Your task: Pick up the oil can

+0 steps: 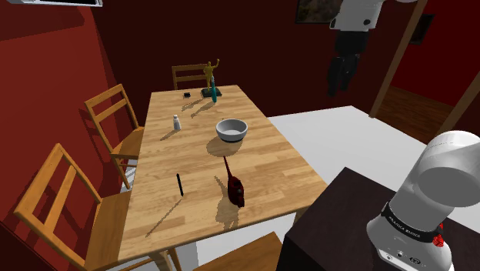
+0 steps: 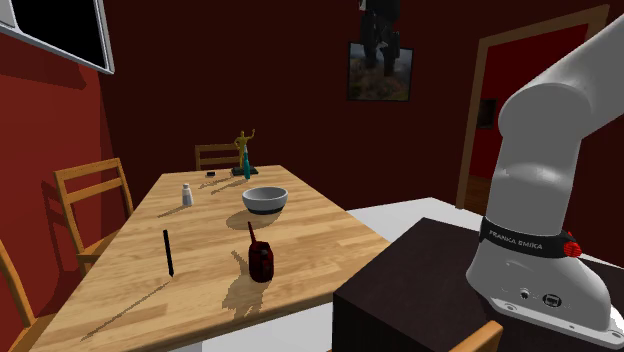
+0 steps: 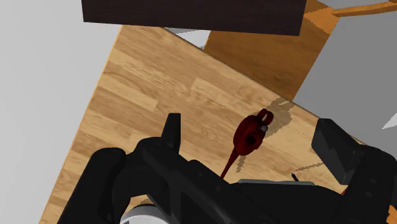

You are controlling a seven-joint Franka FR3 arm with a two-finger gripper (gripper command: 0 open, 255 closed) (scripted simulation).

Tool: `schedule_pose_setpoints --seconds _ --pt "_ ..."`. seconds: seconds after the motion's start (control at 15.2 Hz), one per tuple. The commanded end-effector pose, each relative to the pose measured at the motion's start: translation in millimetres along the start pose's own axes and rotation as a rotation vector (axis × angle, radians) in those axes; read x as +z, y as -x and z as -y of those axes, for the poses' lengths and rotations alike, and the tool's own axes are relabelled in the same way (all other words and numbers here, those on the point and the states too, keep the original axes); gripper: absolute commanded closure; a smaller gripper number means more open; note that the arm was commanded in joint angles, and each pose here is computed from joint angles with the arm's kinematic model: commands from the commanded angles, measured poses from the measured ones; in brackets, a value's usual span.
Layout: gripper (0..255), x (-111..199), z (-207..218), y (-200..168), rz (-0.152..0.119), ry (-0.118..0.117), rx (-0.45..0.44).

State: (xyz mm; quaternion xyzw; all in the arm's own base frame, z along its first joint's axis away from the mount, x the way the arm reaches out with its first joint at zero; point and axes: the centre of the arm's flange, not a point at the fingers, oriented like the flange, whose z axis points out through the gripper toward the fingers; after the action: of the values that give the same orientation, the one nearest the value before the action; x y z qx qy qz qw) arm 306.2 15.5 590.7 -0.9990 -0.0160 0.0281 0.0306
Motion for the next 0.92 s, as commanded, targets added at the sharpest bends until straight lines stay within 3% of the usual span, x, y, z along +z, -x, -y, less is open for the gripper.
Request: schedule_pose_setpoints --seconds 0.0,0.86 --pt "0 0 0 0 0.000 0.000 0.000" --pt "0 139 34 -87 -0.037 -0.035 0.141"
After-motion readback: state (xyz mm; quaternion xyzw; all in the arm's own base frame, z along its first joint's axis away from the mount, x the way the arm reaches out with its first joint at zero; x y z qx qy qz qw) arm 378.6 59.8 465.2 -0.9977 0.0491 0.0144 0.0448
